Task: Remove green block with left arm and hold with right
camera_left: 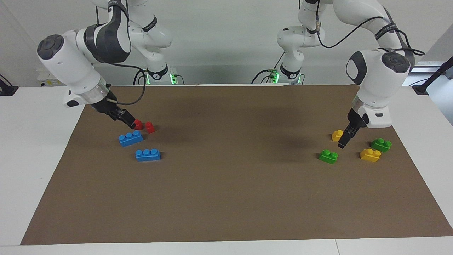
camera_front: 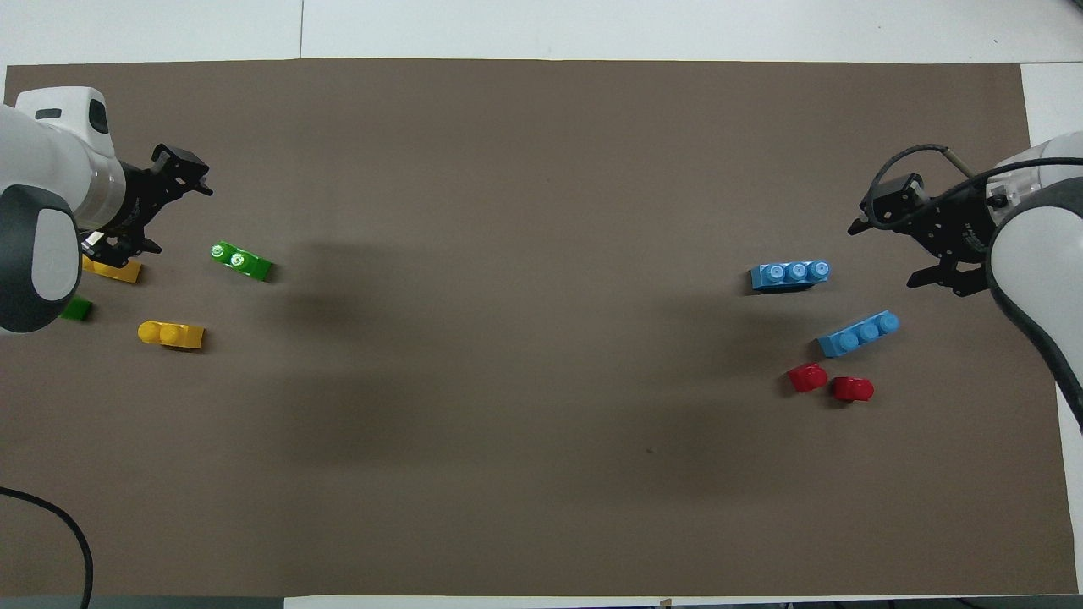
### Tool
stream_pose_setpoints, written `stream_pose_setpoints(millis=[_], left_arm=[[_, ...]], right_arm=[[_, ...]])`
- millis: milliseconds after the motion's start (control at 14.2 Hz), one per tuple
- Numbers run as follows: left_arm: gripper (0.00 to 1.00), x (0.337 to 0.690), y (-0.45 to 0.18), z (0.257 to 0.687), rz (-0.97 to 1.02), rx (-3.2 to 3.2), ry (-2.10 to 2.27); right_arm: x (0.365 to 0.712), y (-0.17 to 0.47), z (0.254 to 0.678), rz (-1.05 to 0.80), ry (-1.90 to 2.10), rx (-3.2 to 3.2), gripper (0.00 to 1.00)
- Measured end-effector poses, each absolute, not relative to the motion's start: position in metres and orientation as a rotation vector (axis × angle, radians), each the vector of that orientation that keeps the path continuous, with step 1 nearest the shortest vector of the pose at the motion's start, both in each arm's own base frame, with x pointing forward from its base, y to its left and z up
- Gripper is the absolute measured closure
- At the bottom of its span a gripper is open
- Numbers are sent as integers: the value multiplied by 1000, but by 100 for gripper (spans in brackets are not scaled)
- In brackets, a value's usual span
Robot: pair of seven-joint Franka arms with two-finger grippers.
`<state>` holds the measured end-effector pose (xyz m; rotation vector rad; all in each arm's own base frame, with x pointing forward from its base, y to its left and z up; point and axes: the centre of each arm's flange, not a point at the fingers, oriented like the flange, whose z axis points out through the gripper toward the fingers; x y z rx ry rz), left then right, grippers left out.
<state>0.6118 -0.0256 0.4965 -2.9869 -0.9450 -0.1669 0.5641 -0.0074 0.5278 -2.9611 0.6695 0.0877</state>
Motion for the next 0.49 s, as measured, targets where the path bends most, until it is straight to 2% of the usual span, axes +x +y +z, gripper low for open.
stream_pose_setpoints(millis=[283,495], left_arm=[[0,583,-21,549,-136,-3062,-553],[0,562,-17,574,-81,-3086,-275]], right_arm=[[540,-2,573,48,324,-3052,0],[538,-6,592,16,122,-3109,0]])
